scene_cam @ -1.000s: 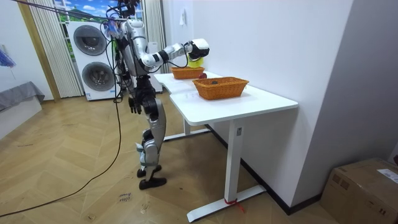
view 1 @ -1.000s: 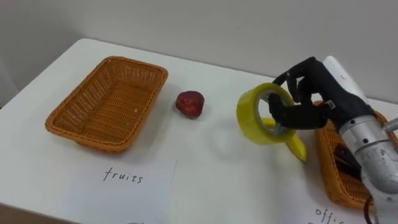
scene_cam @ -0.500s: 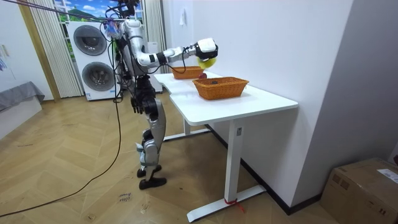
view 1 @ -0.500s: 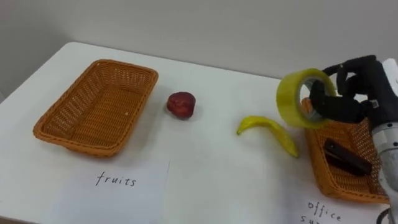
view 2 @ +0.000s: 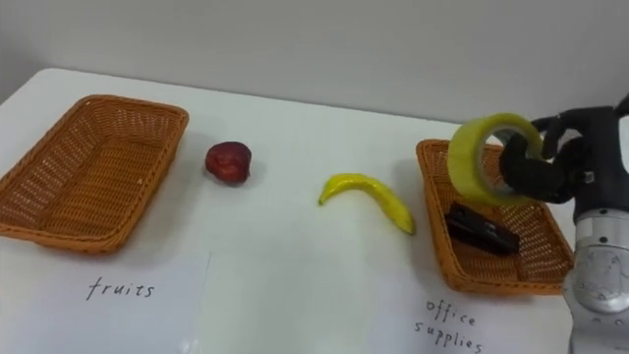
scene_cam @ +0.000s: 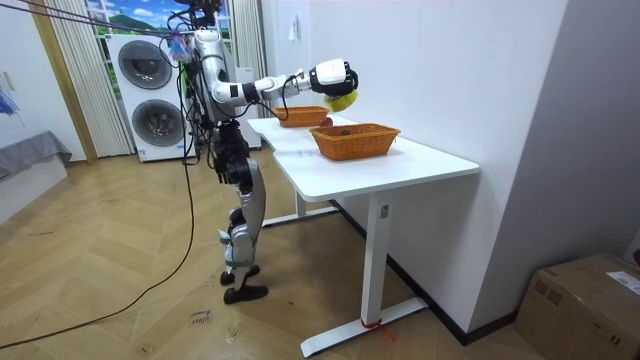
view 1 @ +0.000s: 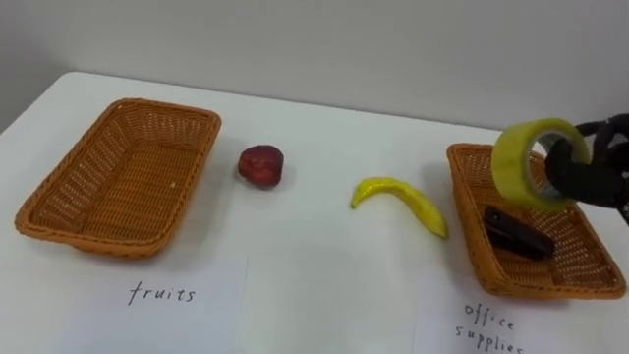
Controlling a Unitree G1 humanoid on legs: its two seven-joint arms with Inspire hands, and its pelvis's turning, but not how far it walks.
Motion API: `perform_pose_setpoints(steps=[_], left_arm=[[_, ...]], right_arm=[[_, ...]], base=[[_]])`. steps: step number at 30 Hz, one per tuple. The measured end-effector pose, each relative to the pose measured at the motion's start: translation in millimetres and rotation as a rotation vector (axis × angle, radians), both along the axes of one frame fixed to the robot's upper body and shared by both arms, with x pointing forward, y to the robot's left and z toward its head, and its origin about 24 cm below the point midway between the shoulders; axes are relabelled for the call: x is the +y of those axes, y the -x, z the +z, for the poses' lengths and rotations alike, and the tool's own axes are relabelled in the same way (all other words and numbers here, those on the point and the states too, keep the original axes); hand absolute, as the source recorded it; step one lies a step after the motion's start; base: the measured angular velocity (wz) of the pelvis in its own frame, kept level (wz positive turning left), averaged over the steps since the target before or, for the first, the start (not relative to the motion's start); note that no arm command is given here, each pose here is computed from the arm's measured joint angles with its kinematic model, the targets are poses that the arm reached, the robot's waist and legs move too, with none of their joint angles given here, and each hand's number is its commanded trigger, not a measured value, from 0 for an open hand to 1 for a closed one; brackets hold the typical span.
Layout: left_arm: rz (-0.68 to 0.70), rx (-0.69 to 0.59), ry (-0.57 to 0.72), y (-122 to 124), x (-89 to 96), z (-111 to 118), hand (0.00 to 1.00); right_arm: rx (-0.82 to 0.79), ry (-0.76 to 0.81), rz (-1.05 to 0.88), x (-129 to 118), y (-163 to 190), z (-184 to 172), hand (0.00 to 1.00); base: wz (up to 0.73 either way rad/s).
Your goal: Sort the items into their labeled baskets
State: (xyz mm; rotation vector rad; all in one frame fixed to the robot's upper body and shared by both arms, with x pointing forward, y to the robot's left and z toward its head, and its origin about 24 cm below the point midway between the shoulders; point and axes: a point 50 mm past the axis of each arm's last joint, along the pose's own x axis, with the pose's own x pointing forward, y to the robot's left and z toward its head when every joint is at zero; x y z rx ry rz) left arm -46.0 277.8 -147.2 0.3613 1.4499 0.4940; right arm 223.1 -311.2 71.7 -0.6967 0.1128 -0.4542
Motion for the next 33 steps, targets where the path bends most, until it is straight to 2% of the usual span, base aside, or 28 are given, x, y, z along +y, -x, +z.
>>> perform_pose_setpoints(steps=[11,12,13,14,33], left_arm=[[-0.001,0.013,0.020,0.4,1.2,0.1,0.00],[-0.003,0.014,0.024,0.7,1.1,0.0,0.00],[-0.003,0.014,0.028,0.7,1.2,0.0,0.00],[-0.004,0.014,0.034,0.7,1.1,-0.1,0.00],[-0.014,-0.001,0.026,-3.1,5.6,2.0,0.00]], right_arm=[[0.038,-0.010,-0.009,-2.8,1.2,-6.9,1.00],[0.043,-0.012,-0.003,-2.6,1.1,-7.1,0.72],[0.045,-0.013,0.000,-2.5,1.1,-7.3,0.53],[0.050,-0.015,0.006,-2.2,0.9,-7.6,0.00],[0.072,-0.024,0.035,-0.9,0.3,-8.6,0.00]], base=[[-0.02],[0.00],[0.00],[0.00],[0.00]])
